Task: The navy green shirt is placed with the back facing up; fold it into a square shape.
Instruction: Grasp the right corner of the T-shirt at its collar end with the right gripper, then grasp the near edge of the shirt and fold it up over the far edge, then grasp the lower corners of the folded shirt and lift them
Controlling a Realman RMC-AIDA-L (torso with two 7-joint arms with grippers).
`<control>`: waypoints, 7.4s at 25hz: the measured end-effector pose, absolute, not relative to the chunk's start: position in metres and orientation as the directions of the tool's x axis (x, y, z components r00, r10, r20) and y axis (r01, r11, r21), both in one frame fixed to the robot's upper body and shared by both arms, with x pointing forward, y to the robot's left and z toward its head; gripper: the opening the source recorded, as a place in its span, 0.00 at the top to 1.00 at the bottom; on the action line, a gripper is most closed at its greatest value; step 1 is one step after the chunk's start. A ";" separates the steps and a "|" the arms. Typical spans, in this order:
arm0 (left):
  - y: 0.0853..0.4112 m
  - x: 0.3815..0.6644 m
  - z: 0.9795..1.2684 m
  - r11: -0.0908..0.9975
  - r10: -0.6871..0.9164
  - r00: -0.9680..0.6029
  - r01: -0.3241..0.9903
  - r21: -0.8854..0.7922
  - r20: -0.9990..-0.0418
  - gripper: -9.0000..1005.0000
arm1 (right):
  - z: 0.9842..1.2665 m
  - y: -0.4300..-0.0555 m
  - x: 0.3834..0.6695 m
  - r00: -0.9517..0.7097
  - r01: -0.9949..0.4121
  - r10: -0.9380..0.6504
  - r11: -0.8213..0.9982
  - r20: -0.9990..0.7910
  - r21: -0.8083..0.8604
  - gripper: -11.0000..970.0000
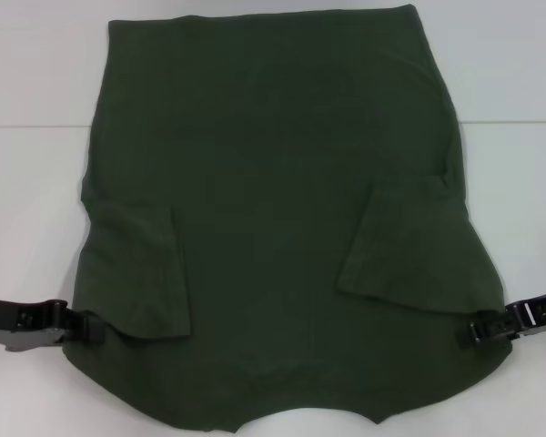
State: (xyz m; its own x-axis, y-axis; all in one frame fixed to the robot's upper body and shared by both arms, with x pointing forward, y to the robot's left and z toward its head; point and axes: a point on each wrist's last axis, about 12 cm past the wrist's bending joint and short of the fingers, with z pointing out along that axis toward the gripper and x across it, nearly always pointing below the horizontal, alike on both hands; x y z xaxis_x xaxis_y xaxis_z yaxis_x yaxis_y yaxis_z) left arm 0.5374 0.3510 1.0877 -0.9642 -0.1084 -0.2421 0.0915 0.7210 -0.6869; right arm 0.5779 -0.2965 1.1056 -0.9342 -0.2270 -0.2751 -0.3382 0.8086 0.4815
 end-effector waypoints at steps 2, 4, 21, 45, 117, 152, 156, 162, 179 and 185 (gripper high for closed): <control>0.351 0.538 1.088 0.720 -0.109 -0.964 0.092 -0.687 -0.243 0.90 | 1.106 -0.295 0.579 -0.934 -0.339 -0.228 0.808 -0.275 0.482 0.08; 0.351 0.538 1.088 0.720 -0.110 -0.963 0.093 -0.688 -0.245 0.90 | 1.107 -0.295 0.580 -0.935 -0.336 -0.225 0.810 -0.275 0.481 0.08; 0.352 0.540 1.091 0.710 -0.119 -0.958 0.102 -0.697 -0.261 0.89 | 1.109 -0.282 0.588 -0.912 -0.400 -0.309 0.821 -0.271 0.408 0.50; 0.352 0.508 1.100 0.590 0.011 -0.987 0.137 -0.796 -0.162 0.88 | 1.129 -0.283 0.566 -0.807 -0.579 -0.548 0.661 -0.220 0.478 0.93; 0.288 0.611 1.077 0.773 -0.458 -0.398 0.262 -0.577 -0.795 0.84 | 1.065 -0.268 0.633 -0.473 -0.313 0.158 0.890 -0.867 0.333 0.93; 0.318 0.593 1.062 0.786 -0.503 -0.383 0.169 -0.594 -0.775 0.43 | 1.063 -0.292 0.604 -0.423 -0.332 0.301 0.826 -0.855 0.455 0.27; 0.342 0.574 1.073 0.743 -0.488 -0.492 0.201 -0.639 -0.721 0.33 | 1.064 -0.302 0.586 -0.421 -0.409 0.279 0.791 -0.863 0.455 0.19; 0.368 0.553 1.088 0.736 -0.370 -0.728 0.149 -0.660 -0.577 0.13 | 1.068 -0.320 0.560 -0.474 -0.493 0.261 0.712 -0.841 0.499 0.06; 0.360 0.563 1.077 0.805 -0.258 -0.781 0.152 -0.574 -0.569 0.06 | 1.061 -0.313 0.555 -0.508 -0.509 0.225 0.701 -0.832 0.500 0.04; 0.353 0.564 1.073 0.809 -0.227 -0.792 0.171 -0.563 -0.566 0.06 | 1.060 -0.312 0.553 -0.510 -0.508 0.227 0.699 -0.829 0.504 0.04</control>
